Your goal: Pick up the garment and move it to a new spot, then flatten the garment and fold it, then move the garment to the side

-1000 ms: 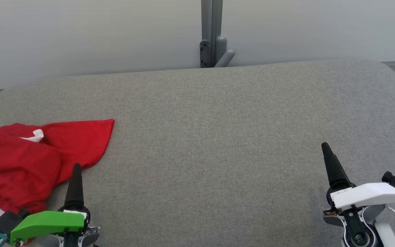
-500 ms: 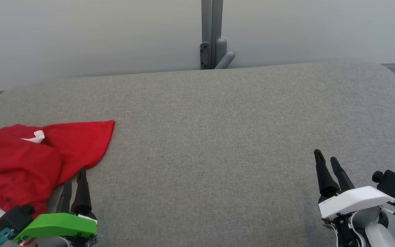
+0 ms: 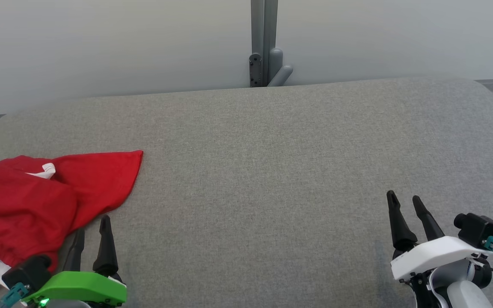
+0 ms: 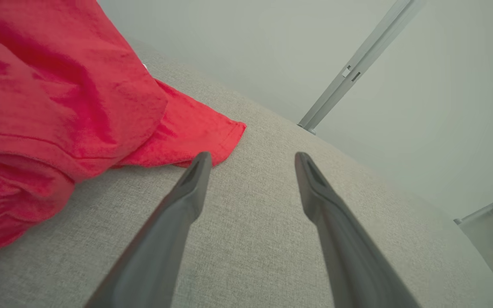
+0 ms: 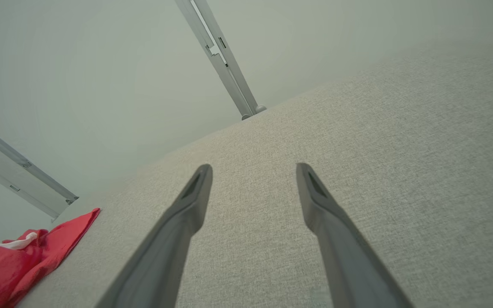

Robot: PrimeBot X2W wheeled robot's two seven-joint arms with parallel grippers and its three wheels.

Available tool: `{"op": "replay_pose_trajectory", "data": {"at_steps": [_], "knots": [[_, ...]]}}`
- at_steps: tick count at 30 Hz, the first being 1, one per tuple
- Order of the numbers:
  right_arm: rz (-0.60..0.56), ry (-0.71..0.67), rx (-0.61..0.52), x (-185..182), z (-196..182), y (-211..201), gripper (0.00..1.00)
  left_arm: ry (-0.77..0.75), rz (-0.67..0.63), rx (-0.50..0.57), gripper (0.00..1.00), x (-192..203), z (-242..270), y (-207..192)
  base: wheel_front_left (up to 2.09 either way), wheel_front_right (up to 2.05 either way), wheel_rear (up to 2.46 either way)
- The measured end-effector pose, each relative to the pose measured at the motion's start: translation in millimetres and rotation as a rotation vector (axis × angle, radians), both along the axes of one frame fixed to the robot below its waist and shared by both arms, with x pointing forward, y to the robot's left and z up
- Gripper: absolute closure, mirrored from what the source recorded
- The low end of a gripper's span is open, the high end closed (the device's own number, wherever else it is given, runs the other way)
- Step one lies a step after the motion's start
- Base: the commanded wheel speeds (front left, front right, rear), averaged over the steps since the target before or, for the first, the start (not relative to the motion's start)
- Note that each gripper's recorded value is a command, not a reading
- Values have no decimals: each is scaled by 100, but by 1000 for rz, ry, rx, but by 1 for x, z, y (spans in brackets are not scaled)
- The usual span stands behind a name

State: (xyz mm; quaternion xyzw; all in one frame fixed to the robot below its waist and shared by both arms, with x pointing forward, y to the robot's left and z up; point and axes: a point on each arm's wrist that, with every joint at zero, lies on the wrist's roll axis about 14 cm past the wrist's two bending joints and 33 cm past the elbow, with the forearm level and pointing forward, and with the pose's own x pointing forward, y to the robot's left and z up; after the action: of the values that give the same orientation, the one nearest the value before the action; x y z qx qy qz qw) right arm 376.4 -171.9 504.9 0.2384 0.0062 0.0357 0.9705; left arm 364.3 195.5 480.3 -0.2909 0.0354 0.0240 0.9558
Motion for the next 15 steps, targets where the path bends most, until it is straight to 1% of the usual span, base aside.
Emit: {"op": "replay_pose_trajectory", "data": {"at_steps": [7, 8, 15], "knots": [[4, -8, -83, -1, -2, 0, 0, -10, -17, 103, 0, -1, 1, -1, 0, 0, 0], [5, -12, -108, -1, -2, 0, 0, -12, -24, 132, 0, -2, 1, -2, 0, 0, 0], [3, -25, -187, -3, -1, -2, 0, -40, -35, 215, 0, -1, 8, -4, 0, 0, 0]]}}
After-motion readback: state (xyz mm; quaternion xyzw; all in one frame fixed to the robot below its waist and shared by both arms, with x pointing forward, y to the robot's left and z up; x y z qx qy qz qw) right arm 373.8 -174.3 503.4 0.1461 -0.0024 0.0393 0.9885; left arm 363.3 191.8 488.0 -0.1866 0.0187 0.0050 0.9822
